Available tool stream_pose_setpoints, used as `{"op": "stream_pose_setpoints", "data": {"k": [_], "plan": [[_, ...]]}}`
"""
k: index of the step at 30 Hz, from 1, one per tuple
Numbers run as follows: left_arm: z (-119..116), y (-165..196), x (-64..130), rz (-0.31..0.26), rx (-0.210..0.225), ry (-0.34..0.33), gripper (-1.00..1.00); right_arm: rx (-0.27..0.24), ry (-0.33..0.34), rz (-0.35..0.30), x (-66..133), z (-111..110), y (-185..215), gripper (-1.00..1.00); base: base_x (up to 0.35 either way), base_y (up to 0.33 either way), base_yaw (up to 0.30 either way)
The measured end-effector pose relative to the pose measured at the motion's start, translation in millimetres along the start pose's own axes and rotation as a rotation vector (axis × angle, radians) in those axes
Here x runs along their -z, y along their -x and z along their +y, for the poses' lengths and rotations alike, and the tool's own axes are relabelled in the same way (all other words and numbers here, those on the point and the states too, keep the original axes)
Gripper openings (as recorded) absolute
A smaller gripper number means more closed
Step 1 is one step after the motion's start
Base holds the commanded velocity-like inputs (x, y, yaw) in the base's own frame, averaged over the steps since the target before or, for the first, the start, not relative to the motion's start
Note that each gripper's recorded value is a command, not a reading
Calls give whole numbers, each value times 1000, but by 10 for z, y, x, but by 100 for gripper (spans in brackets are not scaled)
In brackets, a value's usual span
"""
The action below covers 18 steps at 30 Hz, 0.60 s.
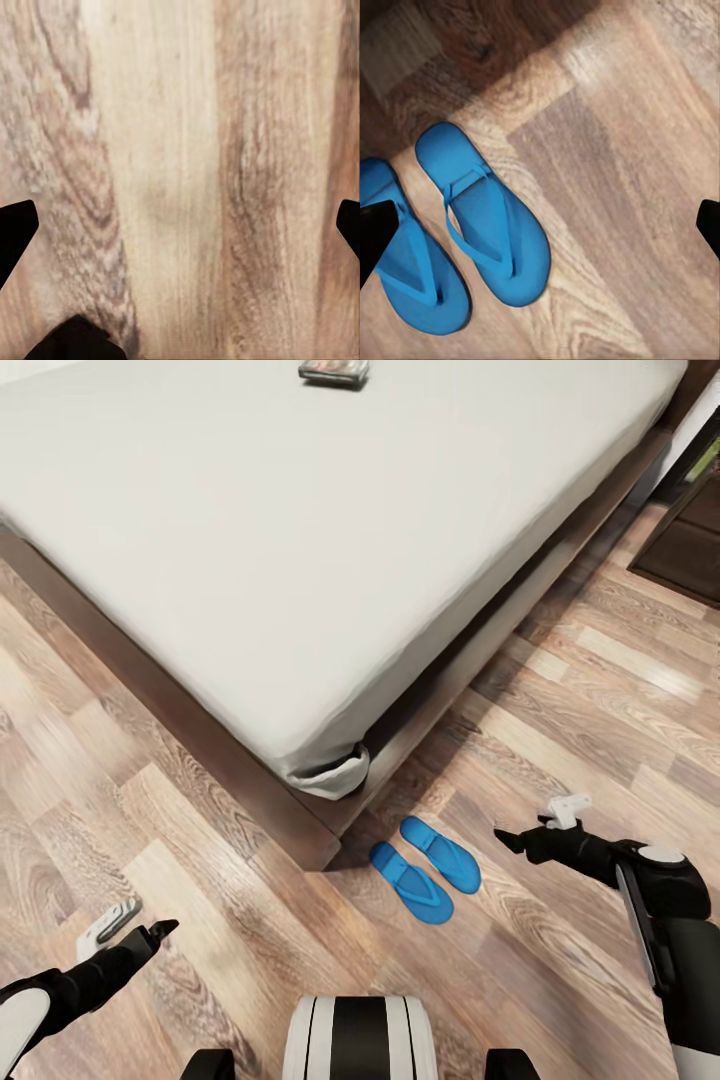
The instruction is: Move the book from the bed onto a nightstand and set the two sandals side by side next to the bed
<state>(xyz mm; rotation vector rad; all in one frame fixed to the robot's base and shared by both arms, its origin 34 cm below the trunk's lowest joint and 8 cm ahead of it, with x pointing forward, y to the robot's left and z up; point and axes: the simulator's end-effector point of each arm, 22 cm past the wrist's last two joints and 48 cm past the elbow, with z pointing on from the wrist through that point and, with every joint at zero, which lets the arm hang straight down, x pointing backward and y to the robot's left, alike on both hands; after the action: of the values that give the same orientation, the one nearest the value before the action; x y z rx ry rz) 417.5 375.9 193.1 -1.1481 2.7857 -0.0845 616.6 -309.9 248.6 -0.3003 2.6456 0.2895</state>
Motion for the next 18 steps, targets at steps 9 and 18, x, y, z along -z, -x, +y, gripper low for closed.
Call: {"op": "stream_pose_setpoints", "data": {"k": [9, 18], "plan": [[-176, -98, 83, 10, -34, -37, 100, -33, -35, -87, 245, -97, -117, 100, 0, 0, 0], [-228, -69, 168, -18, -78, -37, 100, -44, -49, -128, 423, -131, -14, 100, 0, 0, -6]]}}
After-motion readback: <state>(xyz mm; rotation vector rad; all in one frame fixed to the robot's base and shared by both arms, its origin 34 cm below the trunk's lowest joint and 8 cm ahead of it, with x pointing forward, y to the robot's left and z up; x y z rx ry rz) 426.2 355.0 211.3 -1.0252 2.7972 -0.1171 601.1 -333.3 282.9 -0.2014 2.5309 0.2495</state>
